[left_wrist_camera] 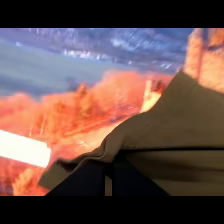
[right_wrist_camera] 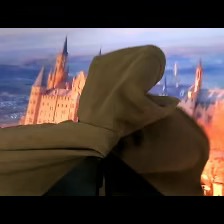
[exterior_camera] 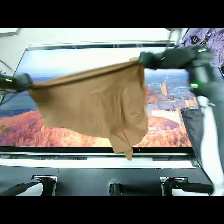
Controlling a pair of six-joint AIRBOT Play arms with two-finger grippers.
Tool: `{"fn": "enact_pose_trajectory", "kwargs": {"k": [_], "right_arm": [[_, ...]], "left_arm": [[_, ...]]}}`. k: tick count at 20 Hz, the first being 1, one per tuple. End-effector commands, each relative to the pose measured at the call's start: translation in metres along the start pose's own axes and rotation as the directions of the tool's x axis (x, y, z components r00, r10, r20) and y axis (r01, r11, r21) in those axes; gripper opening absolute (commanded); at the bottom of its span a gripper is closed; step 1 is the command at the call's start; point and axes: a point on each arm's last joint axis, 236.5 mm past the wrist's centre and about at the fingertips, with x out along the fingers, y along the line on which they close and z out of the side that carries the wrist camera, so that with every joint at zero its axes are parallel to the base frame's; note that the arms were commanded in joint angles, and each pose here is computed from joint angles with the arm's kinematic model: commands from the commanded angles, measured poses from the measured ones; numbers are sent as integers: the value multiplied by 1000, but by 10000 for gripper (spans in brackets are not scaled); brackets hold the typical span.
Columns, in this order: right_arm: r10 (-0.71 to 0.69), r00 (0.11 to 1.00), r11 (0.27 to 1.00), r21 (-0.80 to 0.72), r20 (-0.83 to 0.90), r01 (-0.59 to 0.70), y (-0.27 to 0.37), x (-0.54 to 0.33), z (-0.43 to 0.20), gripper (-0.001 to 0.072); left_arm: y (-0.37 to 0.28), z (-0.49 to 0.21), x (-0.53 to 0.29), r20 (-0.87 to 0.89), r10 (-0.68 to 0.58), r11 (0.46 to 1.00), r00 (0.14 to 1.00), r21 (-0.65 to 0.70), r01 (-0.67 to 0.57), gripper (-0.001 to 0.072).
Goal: Fold the clothes and pants, and hang the long-sleeved shirts on hangers.
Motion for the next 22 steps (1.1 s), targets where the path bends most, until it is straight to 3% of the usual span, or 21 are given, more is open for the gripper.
{"fn": "enact_pose_trajectory", "kwargs": {"k": [1, 3, 4, 6, 7, 8, 9, 10, 11, 12, 15, 17, 18, 22], "right_arm": [[37, 985, 988, 152, -170, -11, -24, 107, -67, 37], [32, 973, 986, 166, -231, 7, -31, 136, -96, 43], [30, 967, 985, 170, -255, 14, -33, 144, -107, 87], [32, 959, 983, 182, -283, 21, -34, 146, -116, 103], [40, 956, 982, 188, -289, 16, -32, 142, -115, 153], [44, 954, 983, 185, -297, 12, -32, 133, -111, 271], [45, 949, 987, 164, -311, 7, -33, 119, -108, 362], [47, 943, 991, 135, -331, -2, -35, 103, -104, 365], [44, 936, 995, 95, -351, -11, -42, 82, -99, 365], [38, 927, 998, 52, -373, -20, -52, 57, -94, 365], [18, 882, 999, -19, -472, -31, -93, -17, -99, 366], [111, 882, 990, 128, -458, -58, -113, -48, -114, 376], [160, 877, 975, 209, -452, -70, -120, -59, -134, 425], [273, 834, 901, 431, -479, -48, -115, -68, -256, 431]], "left_arm": [[4, -33, 116, -137, -8, 999, 990, -38, 3, 19], [6, -45, 150, -177, -13, 998, 984, -57, 3, 20], [5, -50, 159, -192, -20, 998, 981, -69, 7, 20], [2, -56, 167, -210, -37, 996, 977, -89, 18, 21], [1, -54, 165, -209, -41, 995, 977, -93, 22, 26], [2, -50, 161, -209, -41, 995, 977, -95, 21, 84], [5, -44, 153, -212, -41, 995, 976, -99, 20, 225], [8, -34, 141, -213, -40, 994, 976, -103, 19, 345], [12, -24, 128, -211, -44, 996, 977, -91, 25, 377], [18, -13, 111, -205, -47, 997, 978, -64, 35, 463], [44, 10, 61, -140, -47, 995, 989, -99, 34, 476], [65, 4, 39, -125, -38, 991, 991, -130, 22, 476], [73, -3, 33, -124, -42, 987, 991, -159, 22, 476], [91, -40, 33, -168, -45, 977, 985, -213, 8, 474]]}}
